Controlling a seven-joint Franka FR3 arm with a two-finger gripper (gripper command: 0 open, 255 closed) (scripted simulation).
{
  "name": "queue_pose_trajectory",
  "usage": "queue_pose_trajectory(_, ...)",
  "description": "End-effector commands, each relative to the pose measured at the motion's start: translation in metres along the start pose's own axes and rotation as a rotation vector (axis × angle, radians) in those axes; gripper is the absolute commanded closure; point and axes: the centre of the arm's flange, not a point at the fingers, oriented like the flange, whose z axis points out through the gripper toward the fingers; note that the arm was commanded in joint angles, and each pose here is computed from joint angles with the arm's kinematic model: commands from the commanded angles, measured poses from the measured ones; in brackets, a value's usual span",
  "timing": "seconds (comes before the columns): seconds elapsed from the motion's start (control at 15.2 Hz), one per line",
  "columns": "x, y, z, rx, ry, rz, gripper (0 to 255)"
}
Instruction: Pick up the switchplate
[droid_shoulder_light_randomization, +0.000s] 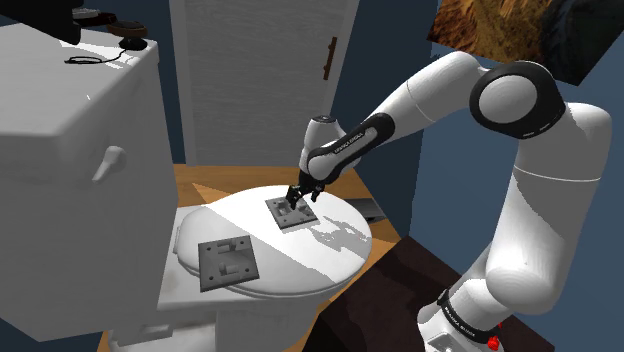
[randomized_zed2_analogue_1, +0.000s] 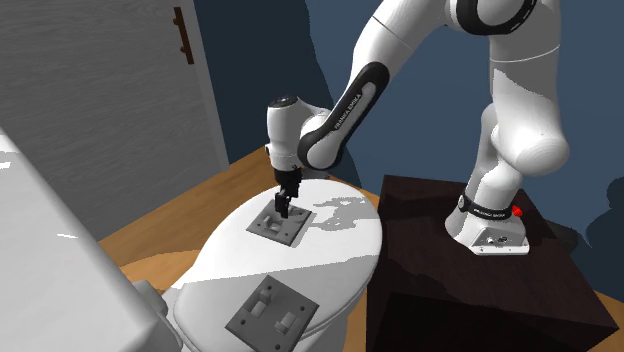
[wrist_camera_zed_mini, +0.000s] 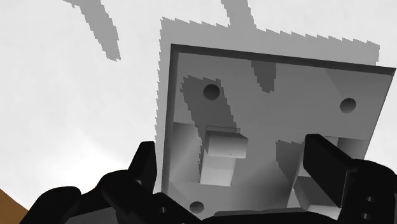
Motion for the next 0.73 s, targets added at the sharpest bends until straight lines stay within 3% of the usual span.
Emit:
queue_pose_trajectory(0.0, -0.0003, 0.0008, 0.0089, 0.000, 0.001, 0.000, 0)
queue_pose_trajectory(0.07, -0.0003, 0.0008, 0.0089, 0.000, 0.001, 0.000, 0)
queue_pose_trajectory(0.13, -0.0004, 0.0006, 0.0084, 0.000, 0.001, 0.000, 255)
queue_pose_trajectory(0.66, -0.0003, 0.0007, 0.0082, 0.000, 0.001, 0.000, 255)
